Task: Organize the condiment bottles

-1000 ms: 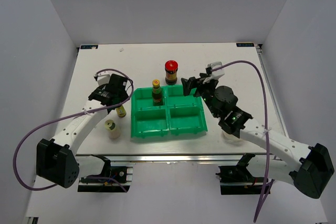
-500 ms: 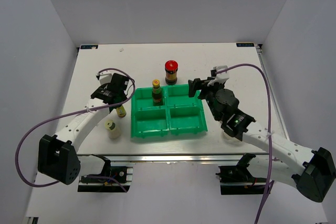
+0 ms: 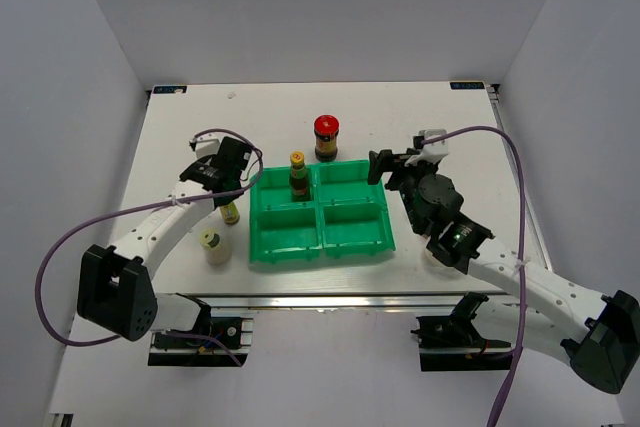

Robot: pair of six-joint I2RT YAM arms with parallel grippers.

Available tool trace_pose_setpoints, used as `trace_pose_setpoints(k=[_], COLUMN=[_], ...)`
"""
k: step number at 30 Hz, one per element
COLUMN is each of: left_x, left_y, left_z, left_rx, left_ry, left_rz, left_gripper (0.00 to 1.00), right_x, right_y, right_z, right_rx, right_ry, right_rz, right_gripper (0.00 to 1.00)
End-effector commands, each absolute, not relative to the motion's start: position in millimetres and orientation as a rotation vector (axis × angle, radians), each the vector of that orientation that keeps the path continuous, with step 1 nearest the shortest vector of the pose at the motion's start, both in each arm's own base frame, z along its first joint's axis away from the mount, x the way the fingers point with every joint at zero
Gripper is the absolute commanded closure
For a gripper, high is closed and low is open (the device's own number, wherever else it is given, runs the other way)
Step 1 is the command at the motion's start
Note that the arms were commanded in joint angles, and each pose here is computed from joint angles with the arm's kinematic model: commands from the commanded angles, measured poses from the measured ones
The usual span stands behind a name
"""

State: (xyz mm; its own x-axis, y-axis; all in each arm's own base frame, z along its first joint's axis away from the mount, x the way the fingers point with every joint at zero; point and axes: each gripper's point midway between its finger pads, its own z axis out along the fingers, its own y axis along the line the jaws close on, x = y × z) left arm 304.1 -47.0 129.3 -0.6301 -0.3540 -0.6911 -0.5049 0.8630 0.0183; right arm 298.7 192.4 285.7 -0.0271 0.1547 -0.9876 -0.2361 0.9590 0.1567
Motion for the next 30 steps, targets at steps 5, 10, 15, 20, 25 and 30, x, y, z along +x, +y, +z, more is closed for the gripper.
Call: trace_pose_setpoints(k=[5, 10, 15, 20, 25, 30], left_x=[322.1, 338.7, 351.5, 355.5, 361.6, 366.0], left_y=[-45.4, -58.4, -95.0, -129.0, -153.3, -160.3], left_z=[183.8, 218.3, 229.7, 228.1, 214.9, 198.6], left_rx=[-0.646, -0.621, -0.484, -0.372, -0.315, -0.295], left_ry=[2.18, 2.103, 2.114, 2.134, 2.157, 2.198], left_rz=[0.243, 0.128, -0.054, -0.098, -0.115, -0.08], left_gripper=[0.9, 1.0, 1.0, 1.0, 1.0, 1.0], right_x=[299.3, 299.1, 300.1, 301.5, 303.9, 307.8], right_y=[179.3, 177.5, 172.5, 170.9, 171.5, 174.5], right_z=[292.9, 292.0, 291.9, 289.7, 287.7, 282.8], right_rx=[-0.001, 0.004, 0.019, 0.016, 0.009, -0.01], right_ry=[1.54, 1.541, 1.538, 1.536, 1.545, 1.559], right_rz=[0.282, 0.275, 0.259, 0.243, 0.231, 0.219], right_gripper=[0.11, 0.11, 0.11, 0.11, 0.11, 0.11])
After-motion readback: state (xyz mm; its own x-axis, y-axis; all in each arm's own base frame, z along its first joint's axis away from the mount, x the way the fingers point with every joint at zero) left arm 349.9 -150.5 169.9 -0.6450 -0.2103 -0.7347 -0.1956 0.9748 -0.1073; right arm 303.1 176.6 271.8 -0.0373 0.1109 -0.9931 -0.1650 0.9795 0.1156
